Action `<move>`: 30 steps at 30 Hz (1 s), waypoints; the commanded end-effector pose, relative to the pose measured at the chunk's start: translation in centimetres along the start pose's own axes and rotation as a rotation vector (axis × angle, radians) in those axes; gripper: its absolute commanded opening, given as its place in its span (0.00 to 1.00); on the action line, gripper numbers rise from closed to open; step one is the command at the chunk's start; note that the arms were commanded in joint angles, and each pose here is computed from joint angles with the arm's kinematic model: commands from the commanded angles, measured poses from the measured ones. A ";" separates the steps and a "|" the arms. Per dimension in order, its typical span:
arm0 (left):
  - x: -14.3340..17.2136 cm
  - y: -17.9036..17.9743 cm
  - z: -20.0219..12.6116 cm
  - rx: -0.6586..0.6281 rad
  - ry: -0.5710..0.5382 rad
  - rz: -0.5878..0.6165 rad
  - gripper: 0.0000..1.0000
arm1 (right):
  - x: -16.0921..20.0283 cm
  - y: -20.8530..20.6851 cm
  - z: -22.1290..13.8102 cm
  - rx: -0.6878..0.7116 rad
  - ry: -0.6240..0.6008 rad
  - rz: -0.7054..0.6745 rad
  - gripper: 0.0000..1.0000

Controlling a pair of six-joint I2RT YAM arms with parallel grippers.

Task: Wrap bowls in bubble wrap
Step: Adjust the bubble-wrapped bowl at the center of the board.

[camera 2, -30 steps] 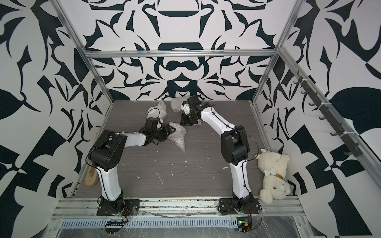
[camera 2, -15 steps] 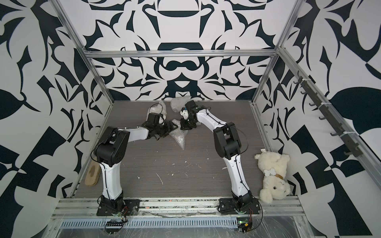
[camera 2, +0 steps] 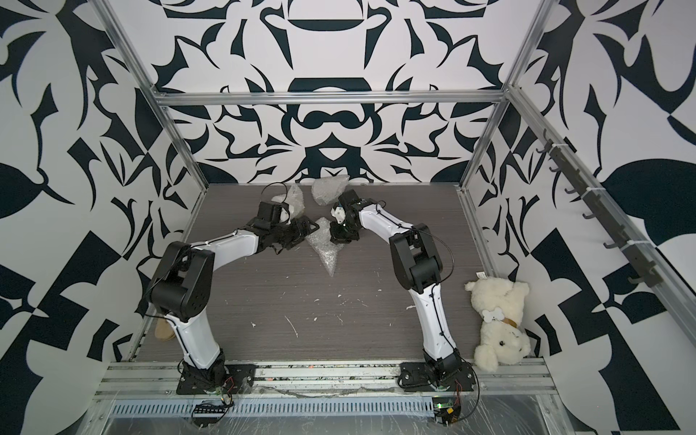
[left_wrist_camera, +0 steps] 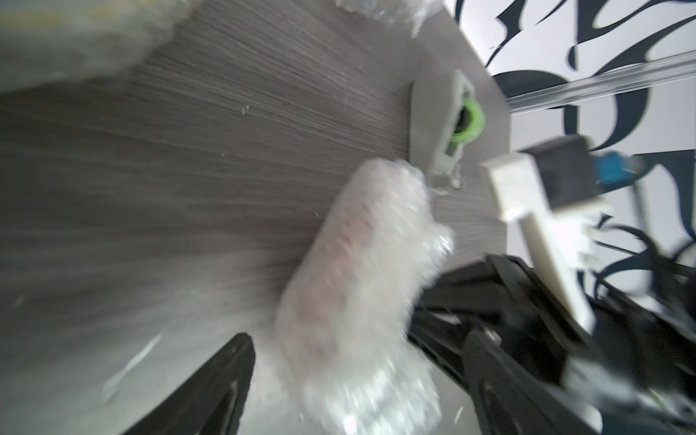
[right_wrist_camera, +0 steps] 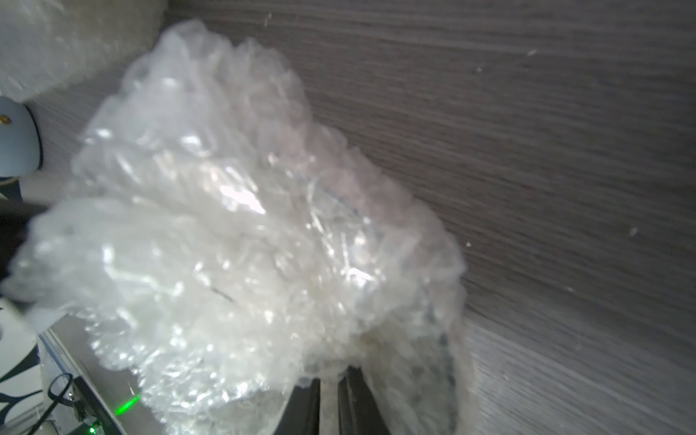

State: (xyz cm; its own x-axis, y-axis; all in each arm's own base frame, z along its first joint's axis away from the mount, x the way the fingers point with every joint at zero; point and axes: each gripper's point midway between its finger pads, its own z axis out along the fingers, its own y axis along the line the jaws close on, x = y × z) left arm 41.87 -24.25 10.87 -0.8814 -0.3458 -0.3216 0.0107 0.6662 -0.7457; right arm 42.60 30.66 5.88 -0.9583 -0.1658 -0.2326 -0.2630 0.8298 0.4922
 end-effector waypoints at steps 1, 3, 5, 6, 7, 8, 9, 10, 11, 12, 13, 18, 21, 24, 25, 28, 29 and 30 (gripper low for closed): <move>1.4 0.9 -0.4 0.010 -0.020 -0.057 0.93 | -0.3 1.3 -0.2 0.006 -0.020 0.016 0.16; 1.7 1.1 0.2 0.039 -0.019 -0.090 0.94 | -0.3 1.6 0.1 0.002 -0.019 0.018 0.16; 2.1 1.7 1.0 0.044 -0.003 -0.123 0.94 | -0.3 1.8 0.2 -0.006 -0.022 0.023 0.16; 2.2 2.3 1.3 0.028 -0.006 -0.137 0.94 | -0.3 1.9 0.2 -0.012 -0.022 0.024 0.16; 2.2 2.7 1.5 0.023 -0.012 -0.149 0.94 | -0.3 1.9 0.2 -0.013 -0.025 0.025 0.16; 2.2 2.8 1.9 0.033 -0.014 -0.168 0.94 | -0.3 1.9 0.1 -0.013 -0.024 0.025 0.16; 2.2 3.0 2.2 0.039 -0.014 -0.182 0.93 | -0.2 1.9 0.2 -0.012 -0.025 0.026 0.16; 2.1 3.1 2.7 0.046 -0.013 -0.191 0.93 | -0.2 1.9 0.1 -0.014 -0.028 0.030 0.16; 2.1 3.1 3.3 0.056 -0.004 -0.194 0.92 | -0.2 1.8 0.1 -0.016 -0.029 0.034 0.16; 2.2 3.2 3.8 0.060 0.008 -0.200 0.91 | -0.2 2.0 0.1 -0.020 -0.030 0.037 0.16; 2.1 3.2 4.3 0.063 0.014 -0.200 0.91 | -0.2 2.1 0.0 -0.026 -0.034 0.040 0.16; 2.1 4.0 6.4 0.055 0.038 -0.206 0.80 | -0.2 3.1 -0.5 -0.069 -0.043 0.043 0.17; 2.4 4.8 6.8 0.038 0.048 -0.205 0.71 | -0.3 4.0 -1.6 -0.092 -0.061 0.033 0.18; 3.0 5.0 6.8 0.041 0.060 -0.193 0.60 | -0.7 5.1 -3.2 -0.127 -0.095 0.021 0.20; 3.1 5.0 6.6 0.044 0.061 -0.183 0.56 | -0.7 5.6 -3.8 -0.141 -0.104 0.017 0.21; 3.1 5.0 6.2 0.037 0.076 -0.157 0.55 | -0.8 6.7 -5.5 -0.177 -0.132 0.007 0.22; 3.0 4.8 6.0 0.036 0.086 -0.141 0.55 | -0.9 6.9 -6.2 -0.182 -0.146 0.003 0.22; 2.9 4.4 5.8 0.039 0.093 -0.121 0.55 | -0.9 6.9 -6.7 -0.182 -0.153 0.003 0.22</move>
State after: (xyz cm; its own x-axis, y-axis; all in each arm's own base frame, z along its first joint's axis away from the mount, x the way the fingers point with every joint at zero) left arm 43.37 -26.63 4.50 -0.8899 -0.4139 -0.1917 -0.0764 0.5496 -0.8319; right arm 41.03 32.48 10.58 -0.9586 -0.0848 -0.2719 -0.2367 0.7681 0.5950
